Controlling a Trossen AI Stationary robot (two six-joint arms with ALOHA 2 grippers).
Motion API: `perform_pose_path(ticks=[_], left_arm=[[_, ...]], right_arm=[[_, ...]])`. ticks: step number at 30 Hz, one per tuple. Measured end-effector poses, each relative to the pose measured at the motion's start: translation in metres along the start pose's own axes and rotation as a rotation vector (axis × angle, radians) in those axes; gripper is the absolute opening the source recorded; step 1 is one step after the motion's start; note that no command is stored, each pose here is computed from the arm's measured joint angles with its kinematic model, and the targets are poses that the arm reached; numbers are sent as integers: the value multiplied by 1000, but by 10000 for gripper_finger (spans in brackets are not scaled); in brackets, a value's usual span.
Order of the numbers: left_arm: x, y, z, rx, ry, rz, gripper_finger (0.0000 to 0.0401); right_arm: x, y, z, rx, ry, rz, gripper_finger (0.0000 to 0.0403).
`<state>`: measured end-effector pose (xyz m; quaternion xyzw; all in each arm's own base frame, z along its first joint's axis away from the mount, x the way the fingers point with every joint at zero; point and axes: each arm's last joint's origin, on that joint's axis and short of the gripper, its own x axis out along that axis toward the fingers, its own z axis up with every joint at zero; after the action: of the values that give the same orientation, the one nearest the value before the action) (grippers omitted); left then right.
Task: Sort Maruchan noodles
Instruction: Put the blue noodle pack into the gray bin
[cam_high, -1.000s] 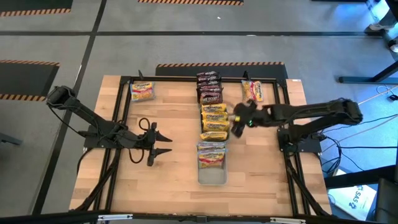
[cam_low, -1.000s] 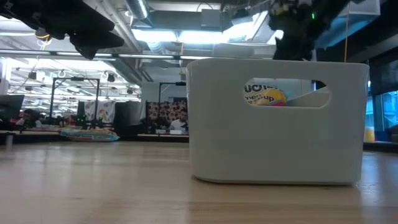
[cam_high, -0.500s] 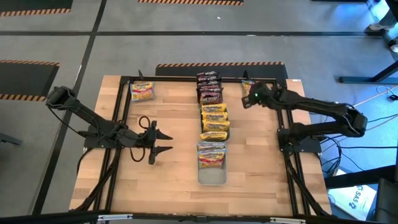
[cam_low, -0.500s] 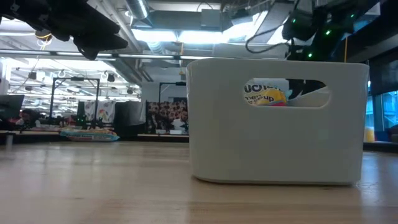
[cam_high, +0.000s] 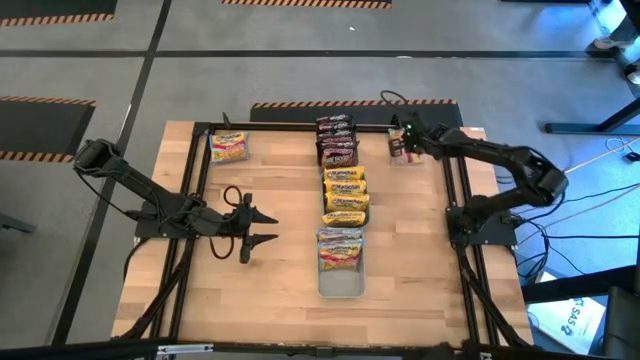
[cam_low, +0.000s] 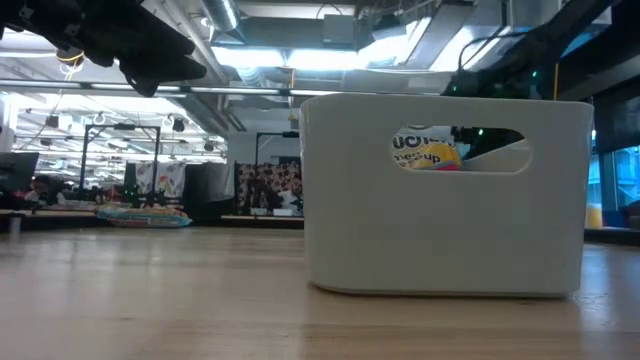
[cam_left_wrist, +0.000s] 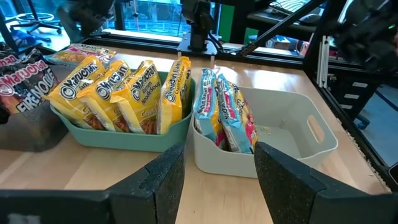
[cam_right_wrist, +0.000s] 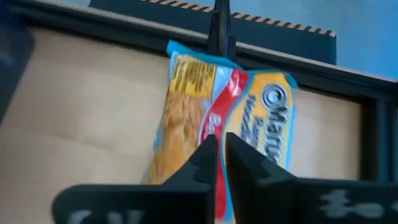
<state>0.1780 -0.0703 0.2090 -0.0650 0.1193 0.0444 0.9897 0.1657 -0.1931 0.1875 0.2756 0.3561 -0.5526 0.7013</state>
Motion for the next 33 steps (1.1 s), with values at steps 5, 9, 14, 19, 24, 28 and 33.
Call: perform_pose_path(ticks=[5, 9, 14, 19, 24, 28, 33], left_arm=[[0, 0, 0, 0, -1, 5, 186], [0, 0, 0, -1, -2, 9, 186], [0, 0, 0, -1, -2, 9, 186], [0, 0, 0, -2, -2, 8, 186], [0, 0, 0, -2, -2, 8, 186], [0, 0, 0, -2, -2, 7, 186], [0, 0, 0, -2, -2, 7, 186]], right_arm=[[27, -3, 4, 42, 20, 21, 27], [41, 0, 0, 36, 43, 7, 14], [46, 0, -2, 21, 61, -5, 2], [36, 7, -12, -87, 127, -18, 1], [18, 30, -35, -237, 209, -3, 0], [0, 53, -61, -349, 274, 1, 0], [-25, 79, -98, -484, 302, 4, 0]])
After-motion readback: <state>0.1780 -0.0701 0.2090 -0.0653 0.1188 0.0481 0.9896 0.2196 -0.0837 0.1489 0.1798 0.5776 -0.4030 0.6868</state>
